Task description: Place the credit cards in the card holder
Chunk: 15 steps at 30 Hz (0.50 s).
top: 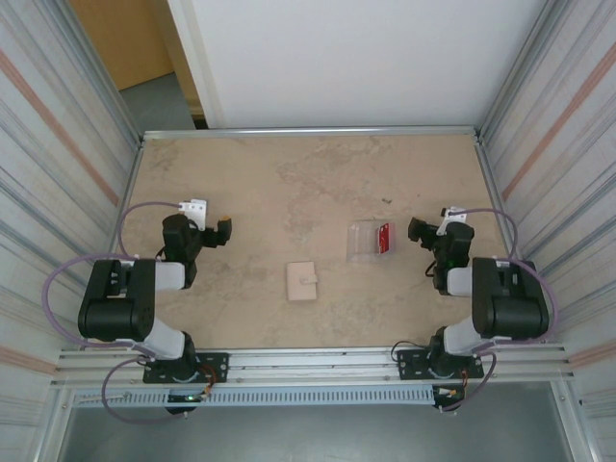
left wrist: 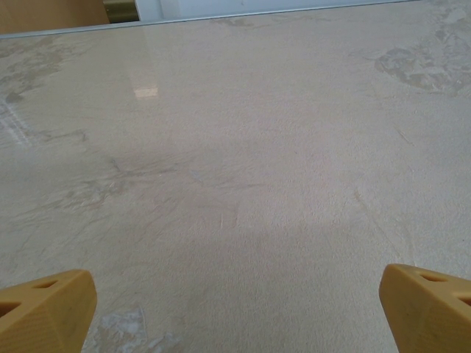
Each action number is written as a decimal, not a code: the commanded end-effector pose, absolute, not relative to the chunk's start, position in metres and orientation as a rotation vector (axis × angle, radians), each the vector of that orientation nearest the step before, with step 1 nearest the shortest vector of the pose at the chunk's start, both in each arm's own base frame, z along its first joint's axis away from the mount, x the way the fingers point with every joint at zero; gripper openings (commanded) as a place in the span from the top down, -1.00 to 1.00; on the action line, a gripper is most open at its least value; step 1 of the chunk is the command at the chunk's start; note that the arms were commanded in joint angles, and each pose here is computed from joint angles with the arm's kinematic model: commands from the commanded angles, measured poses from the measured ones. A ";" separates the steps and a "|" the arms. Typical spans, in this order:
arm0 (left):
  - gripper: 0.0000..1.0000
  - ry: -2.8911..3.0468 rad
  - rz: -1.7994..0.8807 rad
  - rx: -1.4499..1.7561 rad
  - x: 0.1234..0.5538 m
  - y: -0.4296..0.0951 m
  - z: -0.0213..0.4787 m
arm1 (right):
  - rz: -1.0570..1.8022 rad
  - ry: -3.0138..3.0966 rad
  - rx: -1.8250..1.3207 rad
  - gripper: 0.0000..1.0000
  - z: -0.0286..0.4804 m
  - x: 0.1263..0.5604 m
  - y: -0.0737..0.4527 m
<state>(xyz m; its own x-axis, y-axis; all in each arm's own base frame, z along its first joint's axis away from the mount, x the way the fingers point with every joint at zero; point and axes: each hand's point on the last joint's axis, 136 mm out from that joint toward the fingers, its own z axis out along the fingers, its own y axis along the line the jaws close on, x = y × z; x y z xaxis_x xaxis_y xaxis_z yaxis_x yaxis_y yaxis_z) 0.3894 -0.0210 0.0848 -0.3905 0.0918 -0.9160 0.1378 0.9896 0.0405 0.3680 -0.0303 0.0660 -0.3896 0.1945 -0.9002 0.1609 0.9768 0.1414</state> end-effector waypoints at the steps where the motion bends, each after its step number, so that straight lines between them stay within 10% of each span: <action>1: -0.97 1.956 -0.044 0.151 0.395 -0.020 0.092 | -0.034 1.918 0.202 -0.98 0.086 0.383 -0.028; 15: -0.98 1.960 -0.042 0.152 0.396 -0.020 0.091 | -0.019 1.940 0.239 -0.98 0.084 0.388 -0.035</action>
<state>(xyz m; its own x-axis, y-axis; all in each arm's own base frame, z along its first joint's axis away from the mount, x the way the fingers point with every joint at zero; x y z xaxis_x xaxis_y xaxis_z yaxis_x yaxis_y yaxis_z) 0.3894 -0.0209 0.0847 -0.3909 0.0918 -0.9158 0.1375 0.9897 0.0406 0.3840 -0.0316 0.0793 -0.3632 0.1646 -0.9171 0.1664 0.9799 0.1099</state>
